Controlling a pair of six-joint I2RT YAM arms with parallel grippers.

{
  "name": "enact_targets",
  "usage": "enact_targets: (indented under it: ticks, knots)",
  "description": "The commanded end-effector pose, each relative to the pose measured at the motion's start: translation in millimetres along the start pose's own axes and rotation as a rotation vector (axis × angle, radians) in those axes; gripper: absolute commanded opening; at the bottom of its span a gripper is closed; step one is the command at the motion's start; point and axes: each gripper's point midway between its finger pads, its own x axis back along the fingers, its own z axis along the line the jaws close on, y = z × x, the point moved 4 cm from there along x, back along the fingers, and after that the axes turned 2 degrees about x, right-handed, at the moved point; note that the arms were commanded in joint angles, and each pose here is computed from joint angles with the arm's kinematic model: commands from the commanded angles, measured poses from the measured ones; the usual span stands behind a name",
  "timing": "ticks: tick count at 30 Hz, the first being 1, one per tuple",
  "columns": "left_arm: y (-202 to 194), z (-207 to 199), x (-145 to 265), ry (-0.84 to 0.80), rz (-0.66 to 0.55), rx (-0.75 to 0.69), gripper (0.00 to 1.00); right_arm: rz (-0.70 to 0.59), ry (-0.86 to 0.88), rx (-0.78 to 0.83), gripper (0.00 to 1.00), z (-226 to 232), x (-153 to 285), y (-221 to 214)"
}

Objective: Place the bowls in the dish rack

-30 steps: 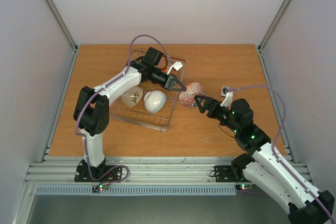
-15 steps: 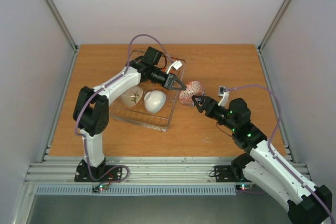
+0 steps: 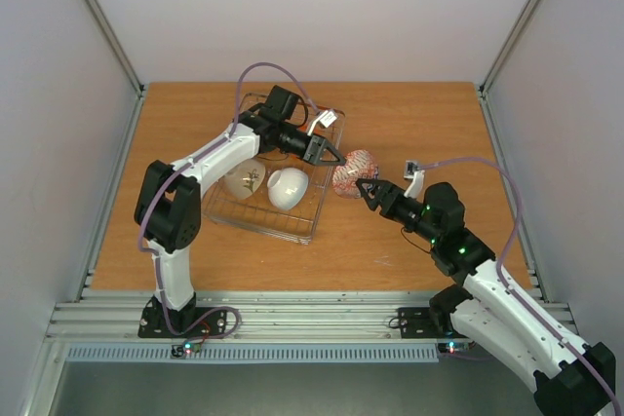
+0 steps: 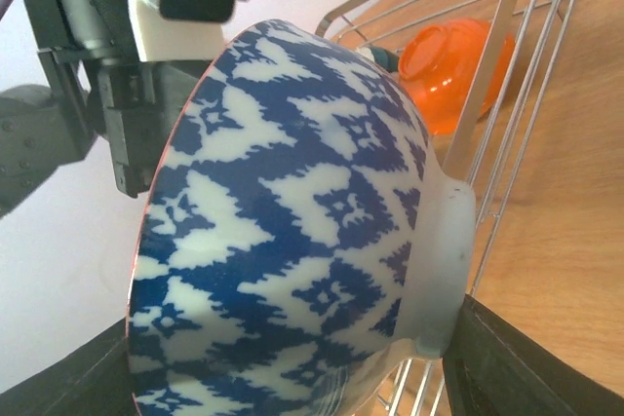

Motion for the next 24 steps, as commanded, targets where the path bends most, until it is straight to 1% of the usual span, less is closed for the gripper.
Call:
enact_targets:
  ticks: [1,2,3,4,7,10,13,17,21,24]
  knots:
    - [8.7,-23.6,10.3,-0.048,-0.031,-0.056,0.42,-0.024,0.035,0.09,0.01,20.4,7.3,12.3]
    - [9.1,-23.4,10.6,-0.042,-0.032,-0.056,0.57,-0.029,0.019,0.099,0.01,20.3,8.4,14.2]
    - [9.6,-23.3,11.1,-0.032,-0.033,-0.058,0.66,-0.031,-0.001,0.106,0.01,19.0,9.3,15.5]
    - [10.3,-22.8,12.2,-0.017,-0.038,-0.062,0.71,-0.034,-0.015,0.116,0.01,18.6,10.1,16.9]
    - [11.7,-21.7,17.4,0.045,-0.051,-0.073,0.78,-0.038,-0.043,0.142,0.01,18.7,10.7,20.6]
    - [16.3,-22.8,29.7,0.192,-0.071,-0.125,0.81,-0.03,-0.073,0.179,0.01,22.0,7.9,26.9]
    - [25.5,-21.1,54.2,0.426,-0.131,-0.213,0.82,0.001,-0.112,0.21,0.01,26.3,-0.4,34.7]
    - [35.6,-33.9,95.9,0.675,-0.215,-0.326,0.84,0.107,-0.213,0.244,0.01,24.3,-24.4,42.1]
    - [36.7,-57.5,138.0,0.788,-0.299,-0.382,0.85,0.209,-0.279,0.271,0.01,19.5,-57.6,46.3]
    - [24.9,-69.4,160.4,0.862,-0.326,-0.403,0.86,0.276,-0.328,0.316,0.01,21.6,-83.4,48.1]
